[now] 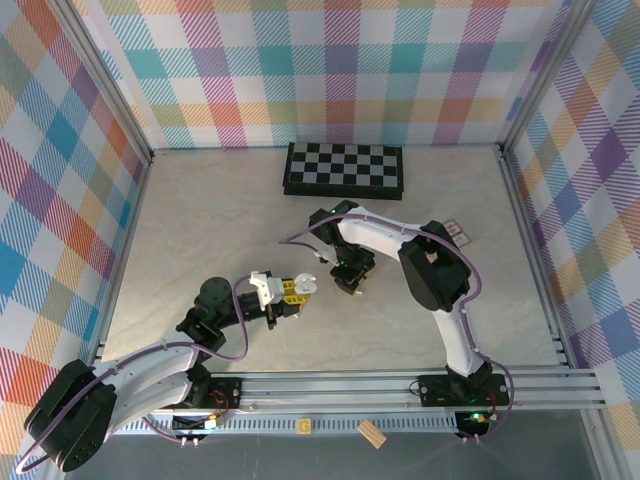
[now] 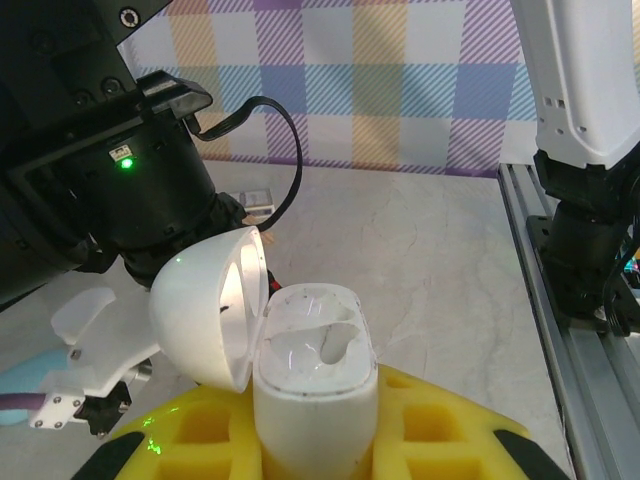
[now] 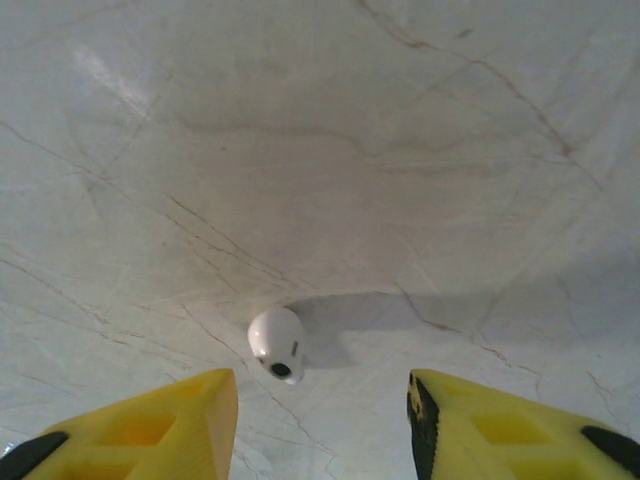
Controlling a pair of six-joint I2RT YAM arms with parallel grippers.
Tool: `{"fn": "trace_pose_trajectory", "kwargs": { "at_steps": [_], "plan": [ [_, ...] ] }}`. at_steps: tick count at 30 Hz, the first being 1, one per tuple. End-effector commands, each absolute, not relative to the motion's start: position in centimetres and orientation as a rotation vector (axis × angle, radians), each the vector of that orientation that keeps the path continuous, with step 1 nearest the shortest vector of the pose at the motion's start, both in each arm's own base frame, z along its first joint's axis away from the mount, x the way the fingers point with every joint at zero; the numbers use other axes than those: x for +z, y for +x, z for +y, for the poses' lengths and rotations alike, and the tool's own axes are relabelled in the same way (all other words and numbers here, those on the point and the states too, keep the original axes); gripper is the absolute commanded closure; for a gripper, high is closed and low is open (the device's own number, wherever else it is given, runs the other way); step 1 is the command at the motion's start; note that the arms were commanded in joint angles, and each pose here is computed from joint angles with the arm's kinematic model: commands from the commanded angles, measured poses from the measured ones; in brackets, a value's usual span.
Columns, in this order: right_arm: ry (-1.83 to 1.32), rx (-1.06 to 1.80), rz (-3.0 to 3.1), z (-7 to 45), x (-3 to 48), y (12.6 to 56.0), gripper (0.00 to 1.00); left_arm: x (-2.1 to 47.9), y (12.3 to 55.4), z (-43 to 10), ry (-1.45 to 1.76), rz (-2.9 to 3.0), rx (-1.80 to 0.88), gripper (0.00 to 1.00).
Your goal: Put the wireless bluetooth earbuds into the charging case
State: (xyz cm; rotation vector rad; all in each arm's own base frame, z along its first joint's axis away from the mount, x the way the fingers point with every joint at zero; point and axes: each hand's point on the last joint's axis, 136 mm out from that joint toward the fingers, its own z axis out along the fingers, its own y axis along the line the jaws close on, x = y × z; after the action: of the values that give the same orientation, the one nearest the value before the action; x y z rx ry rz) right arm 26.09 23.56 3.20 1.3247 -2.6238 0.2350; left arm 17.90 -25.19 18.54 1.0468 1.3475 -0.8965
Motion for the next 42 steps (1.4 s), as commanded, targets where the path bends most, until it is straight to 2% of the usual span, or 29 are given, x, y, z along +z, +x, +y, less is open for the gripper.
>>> {"fn": "trace_pose_trajectory", "kwargs": {
  "at_steps": [1,19,25,29,35,42],
  "plan": [
    [1.368,0.264,-2.549,23.8,3.3,25.2,0.54,18.7,18.0,-25.1,1.059,1.328,-0.875,0.88],
    [1.390,0.347,-2.511,24.2,1.6,25.6,0.68,19.0,18.0,-25.1,1.065,1.328,-0.879,0.88],
    [1.373,0.356,-2.516,24.1,1.4,25.7,0.77,18.8,17.9,-25.2,1.075,1.334,-0.884,0.87],
    [1.367,0.357,-2.548,24.3,1.9,25.9,0.78,19.0,17.9,-25.3,1.078,1.329,-0.886,0.88],
    [1.337,0.155,-2.699,25.7,4.6,26.2,0.78,18.9,18.5,-25.2,1.051,1.342,-0.867,0.87],
    [1.170,-0.141,-3.005,26.4,10.0,28.3,0.79,19.1,20.0,-24.9,0.985,1.369,-0.818,0.87]
  ]
}}
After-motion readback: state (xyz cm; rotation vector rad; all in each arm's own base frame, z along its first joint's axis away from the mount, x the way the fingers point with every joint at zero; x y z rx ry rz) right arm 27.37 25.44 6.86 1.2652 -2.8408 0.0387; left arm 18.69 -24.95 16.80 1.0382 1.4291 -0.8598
